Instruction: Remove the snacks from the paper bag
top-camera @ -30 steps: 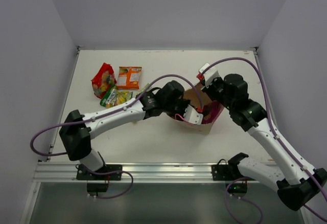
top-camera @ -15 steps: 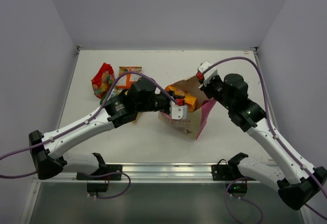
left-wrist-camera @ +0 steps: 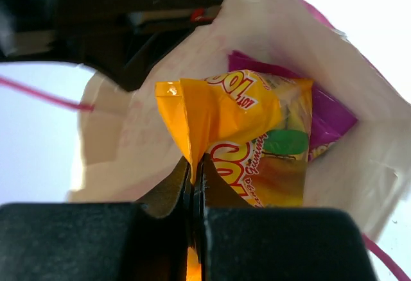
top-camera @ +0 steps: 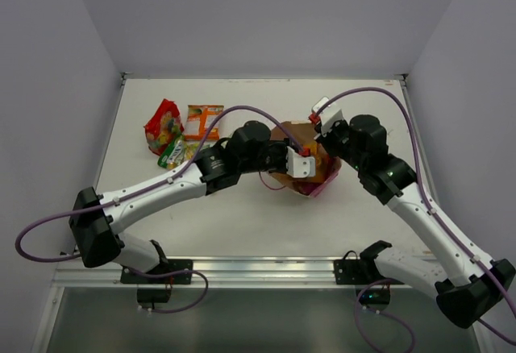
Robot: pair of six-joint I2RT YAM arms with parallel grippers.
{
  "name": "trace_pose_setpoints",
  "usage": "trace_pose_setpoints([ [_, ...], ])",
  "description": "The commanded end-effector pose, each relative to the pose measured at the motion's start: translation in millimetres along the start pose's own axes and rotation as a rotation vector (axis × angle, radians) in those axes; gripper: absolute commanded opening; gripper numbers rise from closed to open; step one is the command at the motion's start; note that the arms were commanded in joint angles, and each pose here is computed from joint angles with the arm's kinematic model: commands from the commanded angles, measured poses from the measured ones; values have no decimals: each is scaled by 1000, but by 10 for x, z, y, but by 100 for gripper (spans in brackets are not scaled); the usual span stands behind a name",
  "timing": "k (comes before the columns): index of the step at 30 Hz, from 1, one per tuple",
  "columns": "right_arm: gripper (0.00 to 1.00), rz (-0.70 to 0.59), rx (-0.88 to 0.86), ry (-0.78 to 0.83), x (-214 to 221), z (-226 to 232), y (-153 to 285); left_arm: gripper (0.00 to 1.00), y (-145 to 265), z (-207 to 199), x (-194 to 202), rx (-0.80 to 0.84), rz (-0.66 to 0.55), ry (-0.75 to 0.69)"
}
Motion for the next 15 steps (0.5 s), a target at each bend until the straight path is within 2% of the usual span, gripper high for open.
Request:
trace_pose_setpoints([
  [1,0,-99,90,-12,-215,-145,75,0,487,1101,-673,-417,-141,-43],
  [3,0,-84,125,-8,-155,-194,61,0,769,1370,-817,-539,-148,-20],
  [6,0,-73,155,-15,-134,-240,48,0,1299,1758,-1125,-730,-227,36],
  [8,0,-74,167,-23,-139,-255,45,0,1615,1903,-1280,-817,-278,58],
  [11,0,-74,188,-35,-147,-284,53,0,1930,2020,-1271,-937,-264,126],
  [14,0,-76,240,-43,-155,-363,112,0,2094,2065,-977,-1063,-123,206],
  [15,0,-80,253,-46,-167,-382,128,0,2154,2082,-759,-1114,-29,246],
])
Point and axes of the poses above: each gripper's point midway between its finger pads, its own y axis back along the fingers, its own z axis along the line the jaws close on, x = y × z, the point moved 3 cm from there along y, back along the fingers, and after that the axes turned 10 degrees about -y, right-handed, at the moved point
